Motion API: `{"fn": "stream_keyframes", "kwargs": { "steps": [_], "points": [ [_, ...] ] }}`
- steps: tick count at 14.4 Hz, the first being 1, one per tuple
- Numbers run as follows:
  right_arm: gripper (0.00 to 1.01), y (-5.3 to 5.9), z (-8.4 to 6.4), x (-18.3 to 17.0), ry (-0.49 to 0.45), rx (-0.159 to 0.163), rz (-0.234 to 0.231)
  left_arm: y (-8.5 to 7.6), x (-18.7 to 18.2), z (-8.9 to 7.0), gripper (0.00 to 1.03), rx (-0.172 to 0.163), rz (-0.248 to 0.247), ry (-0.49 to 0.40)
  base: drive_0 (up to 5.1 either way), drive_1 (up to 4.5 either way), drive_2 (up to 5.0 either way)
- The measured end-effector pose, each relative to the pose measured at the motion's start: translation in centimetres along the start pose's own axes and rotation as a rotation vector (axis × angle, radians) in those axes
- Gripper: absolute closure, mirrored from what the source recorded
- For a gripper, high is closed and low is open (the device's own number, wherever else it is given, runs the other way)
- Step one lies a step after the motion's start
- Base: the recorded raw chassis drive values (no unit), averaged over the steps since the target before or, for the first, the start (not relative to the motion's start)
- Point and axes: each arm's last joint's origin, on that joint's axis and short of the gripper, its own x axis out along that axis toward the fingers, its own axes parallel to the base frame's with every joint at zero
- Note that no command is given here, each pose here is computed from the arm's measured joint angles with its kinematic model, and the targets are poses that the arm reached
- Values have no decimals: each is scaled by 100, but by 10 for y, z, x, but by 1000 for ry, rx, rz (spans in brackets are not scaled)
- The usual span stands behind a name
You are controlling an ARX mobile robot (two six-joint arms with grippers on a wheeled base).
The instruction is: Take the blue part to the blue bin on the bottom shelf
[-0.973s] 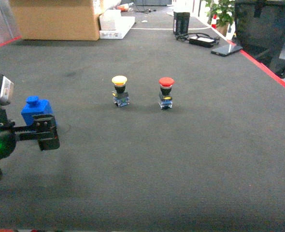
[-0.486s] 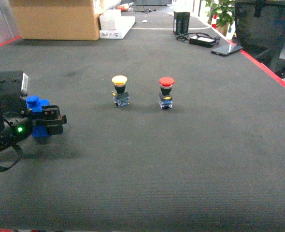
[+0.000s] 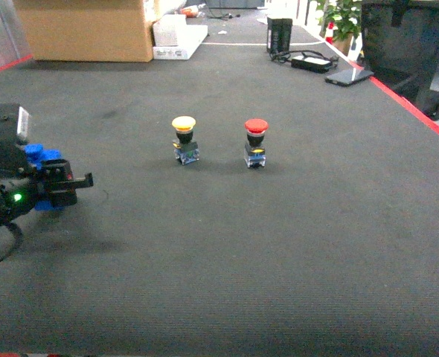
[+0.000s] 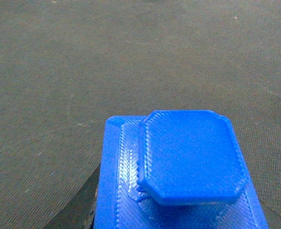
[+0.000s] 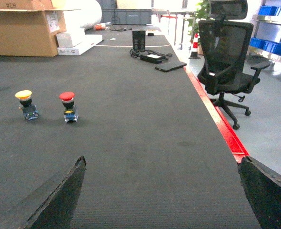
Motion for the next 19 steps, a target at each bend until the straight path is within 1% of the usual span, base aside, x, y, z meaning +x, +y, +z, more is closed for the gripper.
{"fn": "stream_keyframes", "kwargs": {
  "steps": [1, 2, 3, 4, 5, 6, 7, 8, 9, 10, 11, 13, 15, 19],
  "points": [
    [3, 0, 0, 0, 0, 0, 0, 1, -25, -1, 59, -6, 35, -53, 0, 0, 0],
    [3, 0, 0, 0, 0, 0, 0, 2, -57, 3, 59, -12, 40, -128, 0, 0, 0],
    [3, 0, 0, 0, 0, 0, 0, 2, -93, 9, 59, -16, 30, -196, 0, 0, 0],
    [3, 0, 0, 0, 0, 0, 0, 4, -137, 13, 59, -13, 21, -194, 0, 0, 0],
    [3, 0, 0, 0, -1, 0, 0, 6, -171, 10, 59, 0, 12, -166, 0, 0, 0],
    [3, 0, 0, 0, 0, 0, 0, 8, -196, 9, 59, 4, 20, -157, 0, 0, 0],
    [3, 0, 0, 0, 0, 0, 0, 11, -218, 16, 59, 0, 44, -182, 0, 0, 0],
    [3, 0, 0, 0, 0, 0, 0, 13, -246, 33, 59, -26, 69, -269, 0, 0, 0],
    [3, 0, 0, 0, 0, 0, 0, 13, -272, 42, 59, -44, 63, -327, 0, 0, 0],
    [3, 0, 0, 0, 0, 0, 0, 13, -293, 44, 59, -54, 58, -362, 0, 0, 0],
    [3, 0, 0, 0, 0, 0, 0, 13, -307, 42, 59, -63, 52, -377, 0, 0, 0],
    [3, 0, 0, 0, 0, 0, 0, 11, -321, 43, 59, -97, 48, -427, 0, 0, 0],
    [3, 0, 0, 0, 0, 0, 0, 10, -319, 41, 59, -81, 51, -402, 0, 0, 0],
    [3, 0, 0, 0, 0, 0, 0, 10, -319, 41, 59, -80, 54, -401, 0, 0, 0]
  ]
}}
